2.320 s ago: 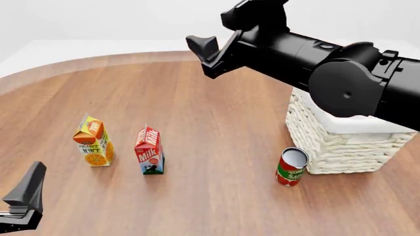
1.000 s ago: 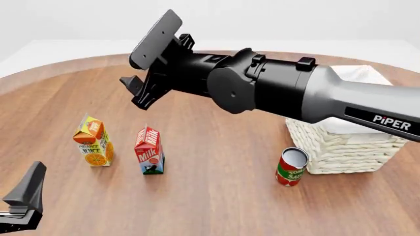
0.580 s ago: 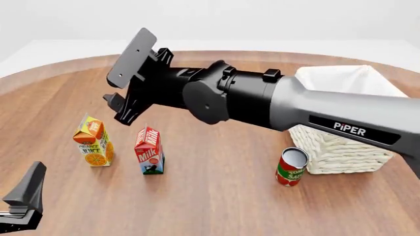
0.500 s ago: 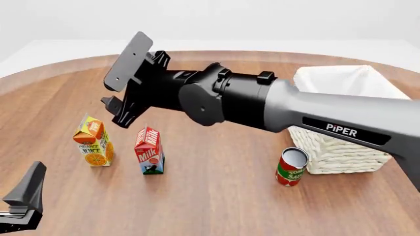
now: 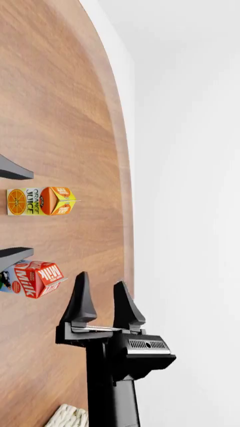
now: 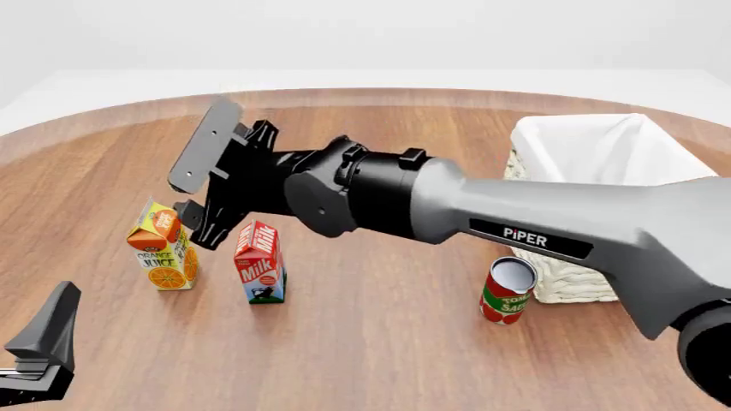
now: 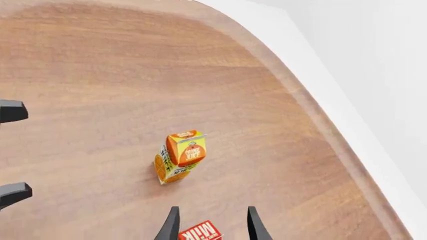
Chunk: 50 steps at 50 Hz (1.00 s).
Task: Pick the milk and place it in the basket.
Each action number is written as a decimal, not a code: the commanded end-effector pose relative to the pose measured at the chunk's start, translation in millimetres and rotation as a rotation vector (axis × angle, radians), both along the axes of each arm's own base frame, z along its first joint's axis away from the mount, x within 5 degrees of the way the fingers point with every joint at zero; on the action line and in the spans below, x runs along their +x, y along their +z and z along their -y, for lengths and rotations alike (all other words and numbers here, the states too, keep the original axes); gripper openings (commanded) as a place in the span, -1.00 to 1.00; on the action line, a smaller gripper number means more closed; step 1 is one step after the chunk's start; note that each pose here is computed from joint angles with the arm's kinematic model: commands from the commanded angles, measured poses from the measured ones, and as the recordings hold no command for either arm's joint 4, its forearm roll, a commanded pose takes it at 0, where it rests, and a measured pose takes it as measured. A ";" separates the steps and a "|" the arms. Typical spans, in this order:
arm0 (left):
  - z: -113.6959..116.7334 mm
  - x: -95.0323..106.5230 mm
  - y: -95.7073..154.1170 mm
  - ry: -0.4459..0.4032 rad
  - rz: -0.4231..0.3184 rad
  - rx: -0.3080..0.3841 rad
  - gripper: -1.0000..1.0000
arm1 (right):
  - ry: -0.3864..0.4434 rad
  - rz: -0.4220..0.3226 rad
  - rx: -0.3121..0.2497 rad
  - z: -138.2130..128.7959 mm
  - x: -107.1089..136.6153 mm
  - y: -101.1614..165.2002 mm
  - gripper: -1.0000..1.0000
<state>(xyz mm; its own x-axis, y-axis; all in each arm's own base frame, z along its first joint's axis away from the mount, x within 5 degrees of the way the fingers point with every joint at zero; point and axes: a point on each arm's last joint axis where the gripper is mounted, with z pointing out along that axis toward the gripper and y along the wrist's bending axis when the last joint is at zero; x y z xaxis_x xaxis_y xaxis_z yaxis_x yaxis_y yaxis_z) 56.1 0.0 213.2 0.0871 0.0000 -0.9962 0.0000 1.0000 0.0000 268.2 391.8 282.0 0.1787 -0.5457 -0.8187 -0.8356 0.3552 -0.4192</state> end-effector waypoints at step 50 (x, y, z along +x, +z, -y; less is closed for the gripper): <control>0.0 0.0 0.0 0.000 0.000 0.000 1.00 | -0.043 -0.090 -0.136 7.8 21.7 -68.7 1.00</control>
<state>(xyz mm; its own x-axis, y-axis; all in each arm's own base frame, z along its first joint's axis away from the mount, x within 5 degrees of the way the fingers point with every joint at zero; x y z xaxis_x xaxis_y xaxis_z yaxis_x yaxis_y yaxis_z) 56.1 0.0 213.2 0.0871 0.0000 -0.9962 0.0000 1.0000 0.0000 286.3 387.0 216.5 0.0949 -0.6570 -0.7479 -0.8590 0.3256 -0.3951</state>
